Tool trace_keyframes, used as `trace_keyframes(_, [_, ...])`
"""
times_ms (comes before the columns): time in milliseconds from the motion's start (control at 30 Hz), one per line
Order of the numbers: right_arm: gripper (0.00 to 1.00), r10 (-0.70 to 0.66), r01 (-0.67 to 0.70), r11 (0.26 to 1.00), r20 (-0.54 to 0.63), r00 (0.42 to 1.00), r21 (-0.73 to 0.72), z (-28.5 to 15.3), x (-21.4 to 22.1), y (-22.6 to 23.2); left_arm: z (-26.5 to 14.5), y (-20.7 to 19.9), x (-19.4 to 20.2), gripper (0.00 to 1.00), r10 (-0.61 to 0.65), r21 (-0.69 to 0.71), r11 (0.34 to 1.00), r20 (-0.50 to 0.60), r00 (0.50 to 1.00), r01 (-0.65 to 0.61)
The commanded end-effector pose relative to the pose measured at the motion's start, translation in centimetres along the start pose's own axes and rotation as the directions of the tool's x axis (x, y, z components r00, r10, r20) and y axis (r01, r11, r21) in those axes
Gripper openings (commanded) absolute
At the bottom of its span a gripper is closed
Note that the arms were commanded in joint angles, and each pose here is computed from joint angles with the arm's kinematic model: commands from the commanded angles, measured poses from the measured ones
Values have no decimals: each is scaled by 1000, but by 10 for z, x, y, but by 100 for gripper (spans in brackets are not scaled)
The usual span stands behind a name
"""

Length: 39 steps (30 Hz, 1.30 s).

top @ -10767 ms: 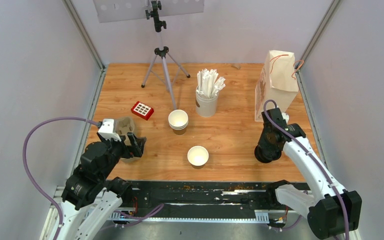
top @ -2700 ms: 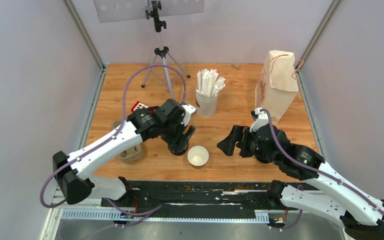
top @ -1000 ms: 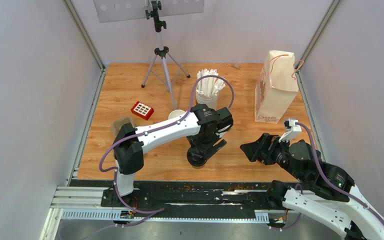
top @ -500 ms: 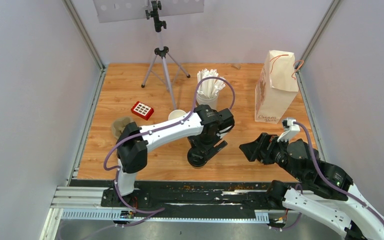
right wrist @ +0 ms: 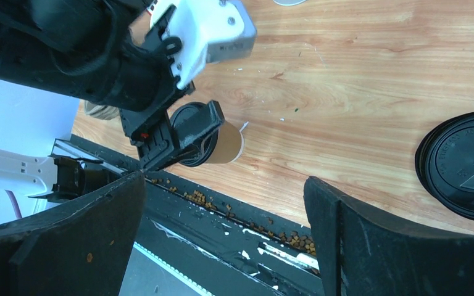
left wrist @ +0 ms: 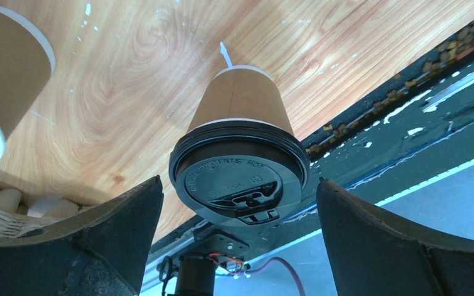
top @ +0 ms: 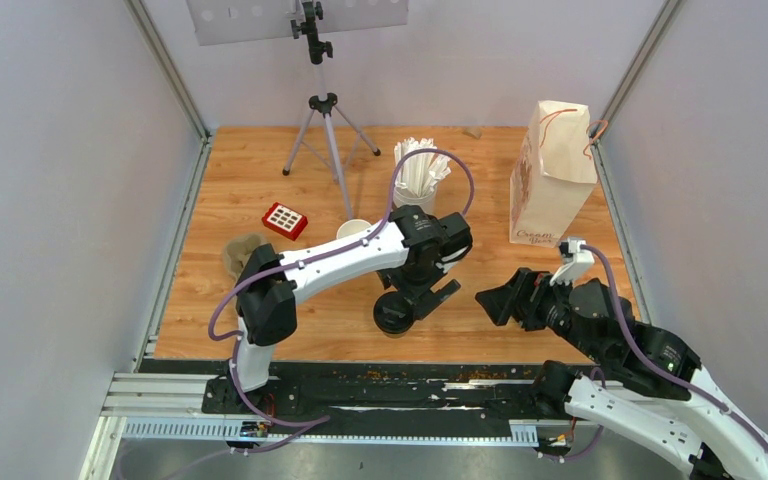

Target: Pack the takeout coffee

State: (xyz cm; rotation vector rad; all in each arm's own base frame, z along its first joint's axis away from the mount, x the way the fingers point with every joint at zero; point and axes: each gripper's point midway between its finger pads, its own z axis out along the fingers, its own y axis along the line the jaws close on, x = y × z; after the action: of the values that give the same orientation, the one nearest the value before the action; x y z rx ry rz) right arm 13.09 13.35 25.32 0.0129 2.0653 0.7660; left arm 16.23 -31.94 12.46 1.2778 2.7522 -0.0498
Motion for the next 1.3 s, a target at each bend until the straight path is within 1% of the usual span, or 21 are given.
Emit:
trace_keyframes(0, [99,9,-9,998,4,1000,-62,3,1,11,-31,-2,-19,100,24,2,1000,113,993,-25])
trace_keyframes(100, [99,2,-5,997,-31,1000,-79,6,7,16,-52,4,-29,100,-1,-10,1000,213,977,3])
trace_keyframes(167, [94,-2,-3,996,-59,998,-90,8,12,20,-68,9,-33,100,-23,5,1000,278,960,23])
trace_keyframes(233, [89,-7,-3,994,-88,996,-110,12,17,26,-83,19,-34,99,-71,37,997,328,942,63])
trace_keyframes(367, [76,-2,-20,984,-127,992,-175,20,23,44,-106,55,-23,90,-209,93,978,397,894,188])
trace_keyframes(467, [63,-3,-30,978,-156,988,-207,31,28,55,-118,72,-14,85,-280,146,960,475,834,239])
trace_keyframes(533, [54,-3,-37,975,-180,984,-218,41,34,62,-119,74,-4,83,-312,192,950,521,794,247])
trace_keyframes(600, [49,-5,-42,974,-209,978,-222,53,41,67,-122,77,5,82,-336,217,942,572,748,258])
trace_keyframes(667, [46,-12,-48,971,-250,968,-235,64,50,74,-119,78,15,79,-376,246,927,607,700,284])
trace_keyframes(700, [46,-18,-44,973,-263,965,-229,71,53,75,-119,78,22,78,-401,273,916,629,666,294])
trace_keyframes(767, [44,-34,-27,977,-284,958,-211,83,58,76,-108,73,29,74,-454,338,891,642,619,303])
trace_keyframes(833, [43,-66,7,981,-299,952,-195,95,61,77,-97,64,31,70,-500,411,865,646,577,289])
trace_keyframes(900, [42,-121,73,985,-326,938,-156,110,66,71,-89,58,32,68,-537,463,841,644,545,281])
trace_keyframes(967, [40,-163,142,986,-329,930,-87,121,63,61,-80,56,32,66,-552,485,830,644,531,274])
trace_keyframes(1000, [39,-184,170,983,-336,924,-69,125,63,58,-75,56,31,65,-551,483,830,642,532,277])
trace_keyframes(1067, [38,-211,208,977,-348,914,-47,132,63,54,-64,58,31,64,-545,466,836,632,551,291])
trace_keyframes(1167, [37,-230,224,973,-368,901,-60,139,66,56,-53,57,28,63,-531,454,843,618,581,288])
trace_keyframes(1267, [35,-238,227,971,-389,890,-73,146,70,58,-47,56,24,62,-529,456,844,615,585,283])
